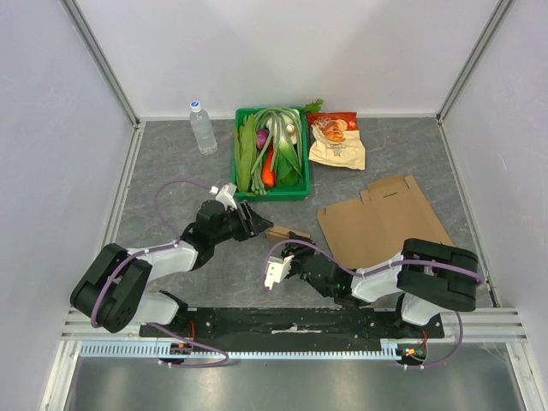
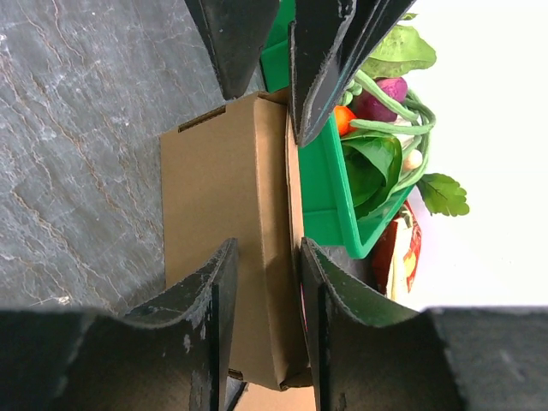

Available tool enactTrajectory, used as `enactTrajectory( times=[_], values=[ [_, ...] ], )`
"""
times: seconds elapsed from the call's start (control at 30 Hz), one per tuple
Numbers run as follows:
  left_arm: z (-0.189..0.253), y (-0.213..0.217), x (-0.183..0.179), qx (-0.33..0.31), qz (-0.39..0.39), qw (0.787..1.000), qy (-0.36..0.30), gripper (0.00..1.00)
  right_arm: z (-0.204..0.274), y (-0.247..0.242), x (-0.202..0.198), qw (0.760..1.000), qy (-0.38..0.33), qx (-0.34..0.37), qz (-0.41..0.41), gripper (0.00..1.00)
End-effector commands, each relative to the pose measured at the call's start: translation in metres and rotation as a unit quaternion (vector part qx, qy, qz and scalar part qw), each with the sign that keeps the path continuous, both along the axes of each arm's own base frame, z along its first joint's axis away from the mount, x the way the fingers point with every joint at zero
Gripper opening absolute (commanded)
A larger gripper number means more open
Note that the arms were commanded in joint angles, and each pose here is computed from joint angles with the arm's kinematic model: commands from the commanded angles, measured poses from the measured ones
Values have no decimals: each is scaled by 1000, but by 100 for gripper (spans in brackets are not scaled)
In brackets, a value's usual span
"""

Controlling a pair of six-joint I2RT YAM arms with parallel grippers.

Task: Fold the paper box

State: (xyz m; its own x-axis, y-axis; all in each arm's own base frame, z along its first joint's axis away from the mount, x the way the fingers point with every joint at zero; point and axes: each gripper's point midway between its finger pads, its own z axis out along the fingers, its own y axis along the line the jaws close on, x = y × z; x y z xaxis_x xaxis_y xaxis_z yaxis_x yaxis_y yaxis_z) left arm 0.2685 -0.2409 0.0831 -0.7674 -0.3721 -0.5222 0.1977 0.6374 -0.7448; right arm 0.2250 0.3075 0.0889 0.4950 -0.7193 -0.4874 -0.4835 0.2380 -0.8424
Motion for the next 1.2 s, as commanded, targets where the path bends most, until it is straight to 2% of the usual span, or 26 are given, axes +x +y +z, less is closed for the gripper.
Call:
enactTrajectory(
  times=[0.0, 0.03, 0.17, 0.3, 0.4, 0.47, 0.5, 0.53, 0.6, 0.67, 0.73, 0.77, 0.8, 0.83, 0.87, 0.9, 0.93, 1.0, 1.07, 1.13, 1.17],
  values=[
    [-5, -1, -8, -27, -4, 1000, 2, 57, -19, -3, -4, 999, 35, -20, 9, 42],
    [-7, 0, -10, -30, -2, 1000, 5, 52, -18, -4, -4, 999, 35, -18, 7, 43],
    [-28, 6, -20, -19, 4, 999, 27, 43, -18, -4, -2, 999, 42, -7, 4, 45],
    [-40, 12, -20, -8, 21, 999, 37, 39, -19, -8, 2, 998, 55, 10, -7, 47],
    [-48, 16, -22, -1, 24, 999, 43, 38, -21, -13, 5, 996, 81, 22, -31, 56],
    [-48, 14, -21, 3, 20, 999, 45, 41, -5, -9, 8, 993, 101, 55, -40, 67],
    [-49, 14, -20, 6, 20, 999, 45, 42, -11, -14, 6, 987, 137, 63, -59, 72],
    [-49, 13, -20, 6, 19, 999, 46, 43, 4, -12, 15, 981, 145, 90, -88, 80],
    [-49, 13, -19, 8, 20, 999, 45, 43, 7, -22, 13, 970, 185, 97, -121, 84],
    [-49, 13, -18, 10, 20, 999, 44, 43, 32, -28, 18, 960, 192, 134, -151, 89],
    [-44, 13, -16, 11, 19, 999, 37, 44, 40, -45, 21, 935, 228, 173, -209, 97],
    [-45, 14, -16, 14, 21, 999, 38, 44, 56, -54, 22, 921, 237, 208, -228, 98],
    [-44, 13, -16, 14, 21, 999, 37, 44, 49, -69, 18, 908, 267, 196, -255, 98],
    [-41, 13, -15, 13, 21, 999, 34, 44, 67, -81, 29, 866, 302, 275, -290, 98],
    [-40, 13, -15, 13, 20, 999, 34, 44, 68, -90, 33, 840, 328, 301, -310, 98],
    [-38, 12, -15, 13, 20, 999, 33, 45, 58, -86, 20, 814, 401, 302, -292, 98],
    [-36, 11, -14, 12, 20, 999, 31, 45, 56, -99, 30, 763, 440, 350, -319, 98],
    [-34, 11, -14, 15, 19, 999, 29, 45, 45, -88, 13, 713, 529, 363, -283, 98],
    [-34, 12, -14, 18, 19, 999, 29, 45, 42, -90, 14, 668, 560, 395, -290, 98],
    [-33, 12, -13, 21, 20, 999, 28, 45, 39, -85, 11, 637, 591, 418, -264, 98],
    [-34, 12, -14, 22, 19, 999, 30, 45, 38, -84, 10, 606, 607, 439, -267, 97]
  ],
)
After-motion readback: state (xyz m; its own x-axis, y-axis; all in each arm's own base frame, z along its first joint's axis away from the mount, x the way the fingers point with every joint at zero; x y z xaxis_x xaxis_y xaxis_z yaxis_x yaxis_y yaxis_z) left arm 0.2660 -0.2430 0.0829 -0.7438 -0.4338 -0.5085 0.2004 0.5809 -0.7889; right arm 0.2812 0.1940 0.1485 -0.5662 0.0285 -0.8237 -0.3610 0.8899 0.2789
